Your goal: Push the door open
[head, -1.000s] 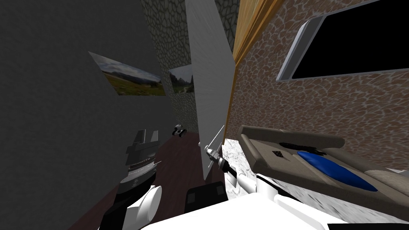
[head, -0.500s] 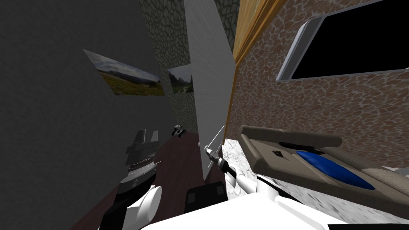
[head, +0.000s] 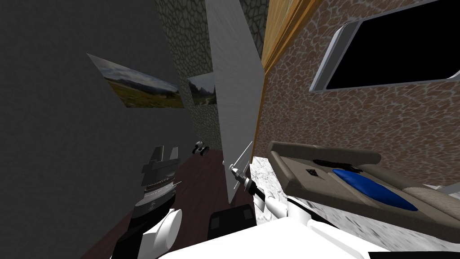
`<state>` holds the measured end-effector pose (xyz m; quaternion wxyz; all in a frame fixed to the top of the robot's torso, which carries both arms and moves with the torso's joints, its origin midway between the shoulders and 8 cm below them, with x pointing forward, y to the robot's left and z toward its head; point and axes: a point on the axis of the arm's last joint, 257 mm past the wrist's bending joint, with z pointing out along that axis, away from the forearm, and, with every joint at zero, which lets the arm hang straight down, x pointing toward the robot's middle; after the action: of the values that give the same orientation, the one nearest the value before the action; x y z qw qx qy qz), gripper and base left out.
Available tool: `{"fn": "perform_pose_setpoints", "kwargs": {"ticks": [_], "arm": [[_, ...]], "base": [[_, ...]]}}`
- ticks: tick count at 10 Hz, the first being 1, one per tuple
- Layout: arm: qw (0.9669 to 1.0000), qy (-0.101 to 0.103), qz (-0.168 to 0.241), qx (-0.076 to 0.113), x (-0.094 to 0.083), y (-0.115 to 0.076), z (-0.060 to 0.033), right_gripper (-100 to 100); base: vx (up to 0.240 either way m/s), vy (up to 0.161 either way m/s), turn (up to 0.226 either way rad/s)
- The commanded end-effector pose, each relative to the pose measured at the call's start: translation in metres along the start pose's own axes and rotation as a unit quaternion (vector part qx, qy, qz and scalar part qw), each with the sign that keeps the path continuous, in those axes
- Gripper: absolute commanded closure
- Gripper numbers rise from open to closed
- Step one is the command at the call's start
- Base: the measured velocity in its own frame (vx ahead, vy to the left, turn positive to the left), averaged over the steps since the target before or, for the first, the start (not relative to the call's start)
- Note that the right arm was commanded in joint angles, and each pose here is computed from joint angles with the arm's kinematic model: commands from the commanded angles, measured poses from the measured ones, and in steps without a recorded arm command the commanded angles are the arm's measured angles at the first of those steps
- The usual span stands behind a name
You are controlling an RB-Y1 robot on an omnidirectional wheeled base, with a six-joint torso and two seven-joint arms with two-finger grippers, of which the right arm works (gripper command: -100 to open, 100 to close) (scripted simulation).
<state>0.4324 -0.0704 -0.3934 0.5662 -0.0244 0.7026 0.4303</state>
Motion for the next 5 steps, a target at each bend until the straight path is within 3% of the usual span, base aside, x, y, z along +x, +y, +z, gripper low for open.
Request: {"fn": "perform_pose_setpoints", "kwargs": {"ticks": [1,5], "arm": [[0.9998,-0.005,0.019,0.001,-0.0050,-0.0010,0.0025,100],[0.9964,-0.010,0.085,0.003,-0.0037,0.0018,0.0062,100]], "base": [[0.036,0.029,-0.018],[0.036,0.025,-0.032]]}}
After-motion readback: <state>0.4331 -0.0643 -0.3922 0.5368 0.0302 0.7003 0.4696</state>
